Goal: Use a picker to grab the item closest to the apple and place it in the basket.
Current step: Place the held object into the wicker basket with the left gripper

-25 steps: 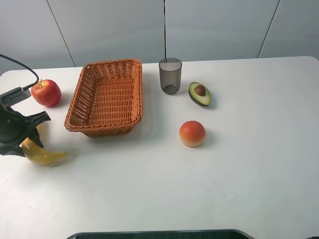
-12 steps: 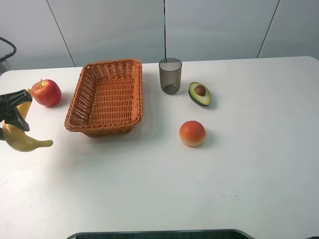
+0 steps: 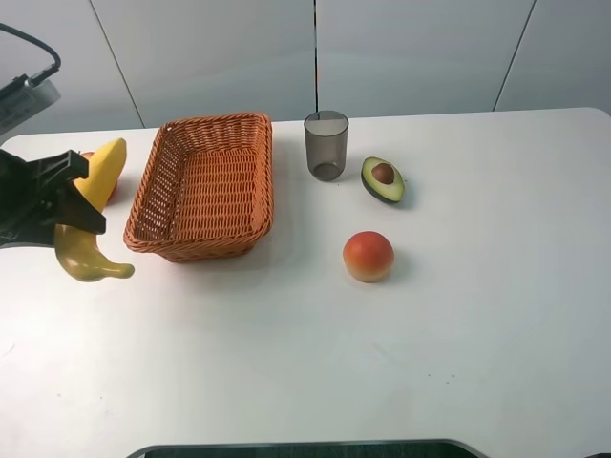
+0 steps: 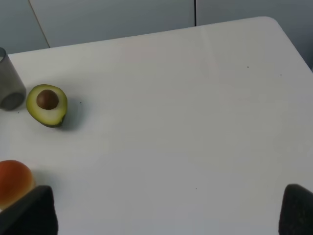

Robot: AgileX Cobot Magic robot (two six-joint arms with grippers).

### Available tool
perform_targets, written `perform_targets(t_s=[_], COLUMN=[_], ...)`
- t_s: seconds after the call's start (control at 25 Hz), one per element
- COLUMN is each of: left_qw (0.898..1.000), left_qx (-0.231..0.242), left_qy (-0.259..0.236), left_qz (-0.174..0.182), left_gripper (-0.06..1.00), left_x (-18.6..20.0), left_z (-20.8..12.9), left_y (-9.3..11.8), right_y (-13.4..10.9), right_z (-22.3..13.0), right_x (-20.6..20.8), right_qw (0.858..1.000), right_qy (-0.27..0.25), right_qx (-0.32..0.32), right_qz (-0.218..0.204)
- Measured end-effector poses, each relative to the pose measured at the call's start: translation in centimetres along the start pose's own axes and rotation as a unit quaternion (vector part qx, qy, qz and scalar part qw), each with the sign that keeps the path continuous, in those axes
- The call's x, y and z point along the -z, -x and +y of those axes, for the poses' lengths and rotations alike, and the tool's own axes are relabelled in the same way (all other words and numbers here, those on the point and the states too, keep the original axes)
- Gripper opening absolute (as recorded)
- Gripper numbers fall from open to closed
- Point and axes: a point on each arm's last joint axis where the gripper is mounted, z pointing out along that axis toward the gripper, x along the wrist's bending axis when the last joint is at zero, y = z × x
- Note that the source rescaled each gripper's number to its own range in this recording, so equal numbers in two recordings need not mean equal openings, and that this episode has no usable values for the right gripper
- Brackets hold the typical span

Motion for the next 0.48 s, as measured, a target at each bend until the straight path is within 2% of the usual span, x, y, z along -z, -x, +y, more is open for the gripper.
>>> perform_targets(t_s=[0.12, 0.28, 0.48], left_qw=[0.999, 0.996, 0.987], left_qx=[-0.044, -0.08, -0.127], left_qy=[0.006, 0.028, 0.064], left_qz=[-0.014, -0.041, -0.072], left_gripper=[0.02, 0.02, 0.02], left_x=[-0.5, -1.0, -0.4], left_z=[-0.5, -1.0, -0.5], left_y=[1.9, 4.2, 7.3], right_y=[0.0, 0.0, 0.0], right_z=[0.0, 0.0, 0.0], right_x=[0.0, 0.0, 0.0], right_qw=[1.0, 1.0, 1.0], right_qy=[0.0, 0.0, 0.0], right_qx=[0.0, 0.0, 0.0], right_qz=[0.0, 0.0, 0.0])
